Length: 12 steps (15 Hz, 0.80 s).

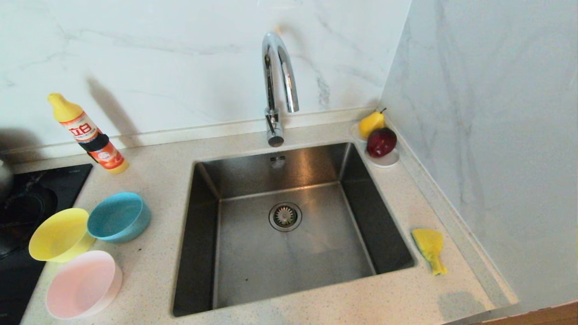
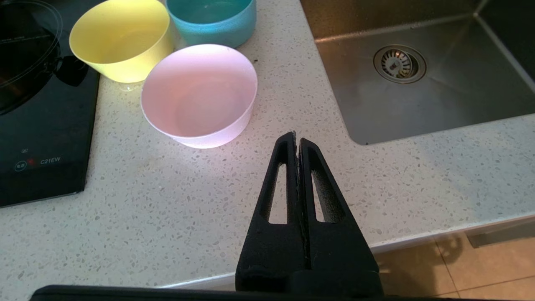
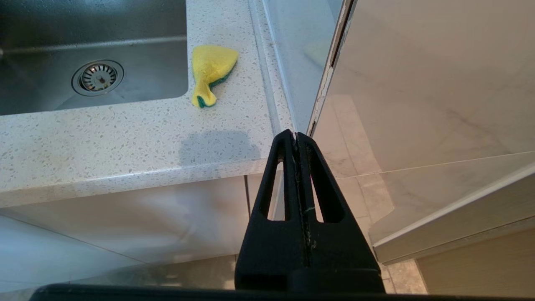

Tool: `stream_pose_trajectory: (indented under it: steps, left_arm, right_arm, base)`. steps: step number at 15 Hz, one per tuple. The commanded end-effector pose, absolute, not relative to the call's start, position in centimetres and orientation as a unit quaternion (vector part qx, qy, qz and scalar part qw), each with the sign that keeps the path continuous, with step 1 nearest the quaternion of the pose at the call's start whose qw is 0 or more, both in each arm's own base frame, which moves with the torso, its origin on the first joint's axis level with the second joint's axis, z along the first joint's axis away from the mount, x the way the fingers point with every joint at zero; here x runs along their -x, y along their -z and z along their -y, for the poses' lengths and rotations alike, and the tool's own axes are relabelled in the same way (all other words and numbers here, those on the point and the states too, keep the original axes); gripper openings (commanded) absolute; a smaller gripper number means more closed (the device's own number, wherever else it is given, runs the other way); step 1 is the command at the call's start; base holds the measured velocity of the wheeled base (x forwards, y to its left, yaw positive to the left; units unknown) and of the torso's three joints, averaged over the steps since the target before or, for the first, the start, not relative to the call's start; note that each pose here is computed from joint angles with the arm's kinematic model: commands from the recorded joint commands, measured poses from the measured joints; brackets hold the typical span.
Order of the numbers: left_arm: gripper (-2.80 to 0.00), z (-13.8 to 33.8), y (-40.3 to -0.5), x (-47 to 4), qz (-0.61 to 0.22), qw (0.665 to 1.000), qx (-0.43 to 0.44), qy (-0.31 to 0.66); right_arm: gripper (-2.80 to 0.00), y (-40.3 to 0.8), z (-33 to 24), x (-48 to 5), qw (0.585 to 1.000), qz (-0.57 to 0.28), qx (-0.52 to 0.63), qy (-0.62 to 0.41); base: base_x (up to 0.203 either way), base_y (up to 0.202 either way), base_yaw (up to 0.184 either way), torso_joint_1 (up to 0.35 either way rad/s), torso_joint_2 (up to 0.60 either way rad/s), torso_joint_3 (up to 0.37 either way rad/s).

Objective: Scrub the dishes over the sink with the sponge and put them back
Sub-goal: Grab the dish soap

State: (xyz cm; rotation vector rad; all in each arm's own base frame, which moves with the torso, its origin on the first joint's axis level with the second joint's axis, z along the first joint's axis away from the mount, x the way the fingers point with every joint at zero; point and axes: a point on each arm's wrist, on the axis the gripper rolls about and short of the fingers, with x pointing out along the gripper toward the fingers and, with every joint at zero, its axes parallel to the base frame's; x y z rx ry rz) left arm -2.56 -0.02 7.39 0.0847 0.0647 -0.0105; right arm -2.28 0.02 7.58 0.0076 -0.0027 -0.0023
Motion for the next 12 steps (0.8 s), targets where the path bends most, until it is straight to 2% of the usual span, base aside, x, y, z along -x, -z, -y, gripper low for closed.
stream_pose_trajectory:
  steps: [1, 12]
  left_arm:
    - [-2.8, 0.02, -7.39, 2.53, -0.034, 0.998, -0.043, 0.005]
    - [-2.8, 0.02, -7.37, 2.54, -0.034, 0.998, -0.052, 0.006]
  right_arm:
    - [-2.8, -7.58, -0.03, 2.27, 1.0, 0.001, -0.004, 0.002]
    - [-2.8, -7.58, -0.03, 2.27, 1.0, 0.001, -0.004, 0.002]
  base:
    - [0.0, 0.0, 0.0, 0.0, 0.0, 0.0]
    - [0.0, 0.0, 0.0, 0.0, 0.0, 0.0]
